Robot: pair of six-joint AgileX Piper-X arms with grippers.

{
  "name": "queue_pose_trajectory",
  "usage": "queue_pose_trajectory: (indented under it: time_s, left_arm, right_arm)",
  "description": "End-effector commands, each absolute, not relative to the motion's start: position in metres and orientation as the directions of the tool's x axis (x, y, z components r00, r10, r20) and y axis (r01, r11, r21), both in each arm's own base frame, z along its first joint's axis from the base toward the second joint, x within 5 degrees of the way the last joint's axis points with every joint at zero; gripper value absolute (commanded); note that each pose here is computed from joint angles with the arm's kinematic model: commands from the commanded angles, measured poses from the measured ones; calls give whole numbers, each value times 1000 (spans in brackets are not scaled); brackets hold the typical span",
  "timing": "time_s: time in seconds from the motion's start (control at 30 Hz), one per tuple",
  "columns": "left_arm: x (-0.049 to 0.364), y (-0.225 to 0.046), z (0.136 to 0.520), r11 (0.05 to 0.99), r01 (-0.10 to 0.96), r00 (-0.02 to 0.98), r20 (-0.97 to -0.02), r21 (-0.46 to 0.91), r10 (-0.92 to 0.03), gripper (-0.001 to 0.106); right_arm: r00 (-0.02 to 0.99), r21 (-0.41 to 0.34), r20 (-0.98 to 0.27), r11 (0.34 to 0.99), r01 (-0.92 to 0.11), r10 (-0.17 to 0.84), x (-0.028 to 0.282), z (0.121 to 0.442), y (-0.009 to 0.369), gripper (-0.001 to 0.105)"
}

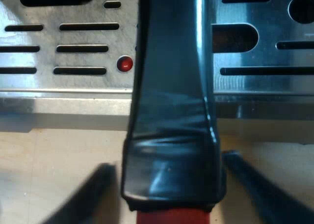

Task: Grind coffee beans and then tamp

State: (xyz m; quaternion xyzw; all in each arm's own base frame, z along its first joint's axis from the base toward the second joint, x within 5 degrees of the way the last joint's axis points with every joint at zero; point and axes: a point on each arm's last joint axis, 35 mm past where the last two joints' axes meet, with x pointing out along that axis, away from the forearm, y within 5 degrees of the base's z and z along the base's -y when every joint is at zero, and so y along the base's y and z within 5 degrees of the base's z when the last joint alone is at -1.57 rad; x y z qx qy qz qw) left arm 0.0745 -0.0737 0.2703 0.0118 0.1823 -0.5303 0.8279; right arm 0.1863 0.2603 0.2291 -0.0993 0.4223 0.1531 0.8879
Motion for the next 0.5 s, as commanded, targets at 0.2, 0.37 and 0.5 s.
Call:
queue_pose_trajectory:
  time_s: [0.2, 0.37, 0.5]
  left_arm:
    - [74, -74, 273, 433, 885, 371, -303, -171, -878, 71]
    - [74, -74, 273, 432, 886, 371, -303, -169, -878, 71]
    - [74, -74, 273, 432, 886, 371, -303, -169, -878, 71]
  right_arm:
    - [628, -77, -759, 935, -346, 170, 186, 232, 261, 0]
    - [667, -155, -730, 914, -375, 150, 177, 233, 266, 0]
    - [676, -169, -721, 906, -388, 155, 171, 234, 271, 0]
